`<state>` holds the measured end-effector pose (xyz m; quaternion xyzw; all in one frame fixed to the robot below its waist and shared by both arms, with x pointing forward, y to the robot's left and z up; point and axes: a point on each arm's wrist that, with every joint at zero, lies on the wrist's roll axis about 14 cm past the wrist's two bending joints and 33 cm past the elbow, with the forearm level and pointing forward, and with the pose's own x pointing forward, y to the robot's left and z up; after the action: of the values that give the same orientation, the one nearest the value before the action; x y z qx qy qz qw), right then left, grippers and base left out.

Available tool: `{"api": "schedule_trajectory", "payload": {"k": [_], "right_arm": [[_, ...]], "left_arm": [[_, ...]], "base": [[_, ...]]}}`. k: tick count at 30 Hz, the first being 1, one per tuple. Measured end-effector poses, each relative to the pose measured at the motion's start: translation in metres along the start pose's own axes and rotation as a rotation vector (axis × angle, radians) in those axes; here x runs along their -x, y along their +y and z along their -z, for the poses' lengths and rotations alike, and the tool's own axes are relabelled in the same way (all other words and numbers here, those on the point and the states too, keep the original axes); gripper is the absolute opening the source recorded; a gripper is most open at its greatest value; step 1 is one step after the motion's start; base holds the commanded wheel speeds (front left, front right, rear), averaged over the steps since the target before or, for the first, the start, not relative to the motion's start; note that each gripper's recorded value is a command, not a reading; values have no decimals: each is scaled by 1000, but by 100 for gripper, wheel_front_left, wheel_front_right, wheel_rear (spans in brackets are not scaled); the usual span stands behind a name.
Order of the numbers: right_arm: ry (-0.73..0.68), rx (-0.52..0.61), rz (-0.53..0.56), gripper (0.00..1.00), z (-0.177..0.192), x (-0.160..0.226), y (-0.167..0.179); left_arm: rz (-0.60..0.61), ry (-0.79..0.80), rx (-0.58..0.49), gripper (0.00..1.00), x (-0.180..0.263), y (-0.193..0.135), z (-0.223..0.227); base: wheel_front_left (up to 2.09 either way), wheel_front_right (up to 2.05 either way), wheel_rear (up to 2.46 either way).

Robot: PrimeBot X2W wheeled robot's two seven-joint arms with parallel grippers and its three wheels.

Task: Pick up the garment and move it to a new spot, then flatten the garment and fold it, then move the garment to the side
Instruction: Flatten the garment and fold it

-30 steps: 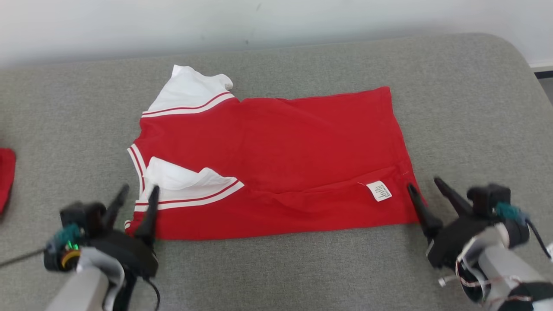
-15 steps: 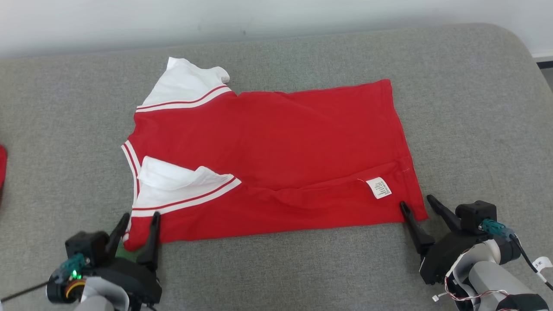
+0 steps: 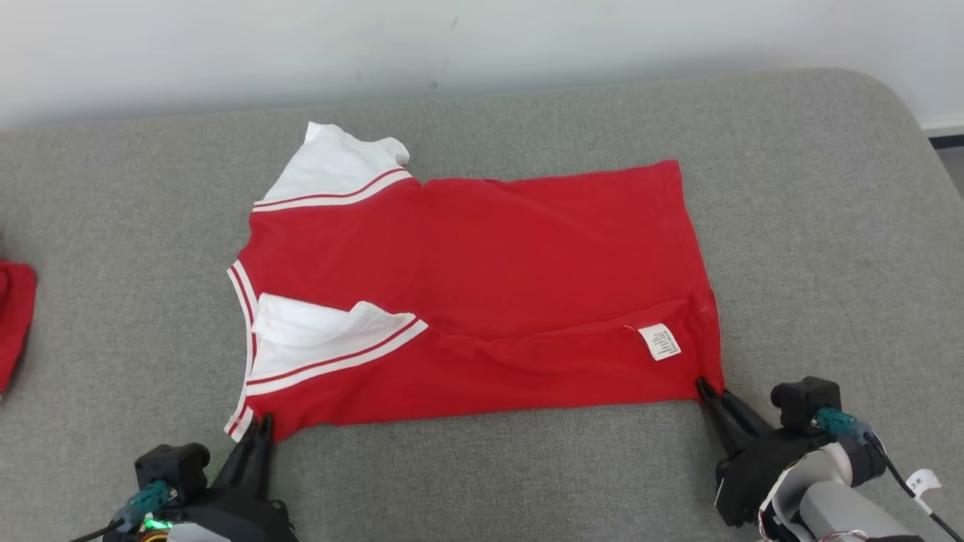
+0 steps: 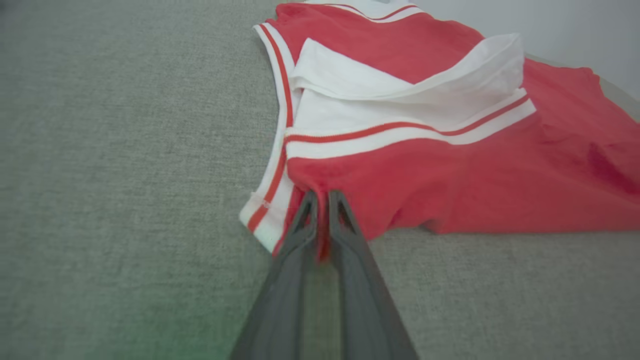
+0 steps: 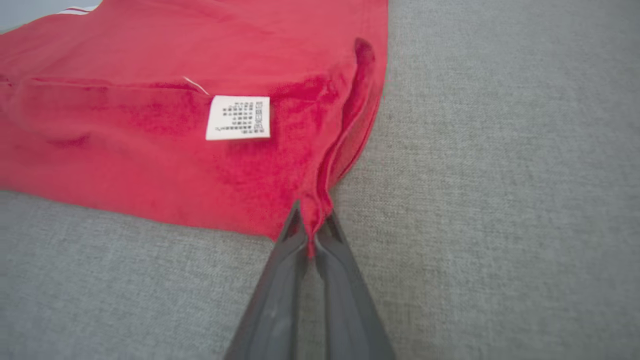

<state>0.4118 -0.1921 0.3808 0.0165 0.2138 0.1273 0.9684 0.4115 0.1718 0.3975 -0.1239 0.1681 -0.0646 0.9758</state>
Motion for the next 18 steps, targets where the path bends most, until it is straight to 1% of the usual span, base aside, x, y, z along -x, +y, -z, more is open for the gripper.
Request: {"api": "schedule_trajectory", "payload": {"k": [4,8,12,18], "right_arm": [[-13,-12,5,0,-2,7,1],[-34,-47,17,0,-2,19,1],[-46,-71,30,0,4,38,0],[-60,-117,45,0,14,64,0]], "left_arm": [[-11,-6,-9,0,7,3,-1],[-26,-4,6,0,21,8,3],[-26,8,42,0,43,6,13],[-29,25,52,0,74,2,25]], "base": [[0,0,0],[0,0,0],[0,0,0],[0,0,0]]}}
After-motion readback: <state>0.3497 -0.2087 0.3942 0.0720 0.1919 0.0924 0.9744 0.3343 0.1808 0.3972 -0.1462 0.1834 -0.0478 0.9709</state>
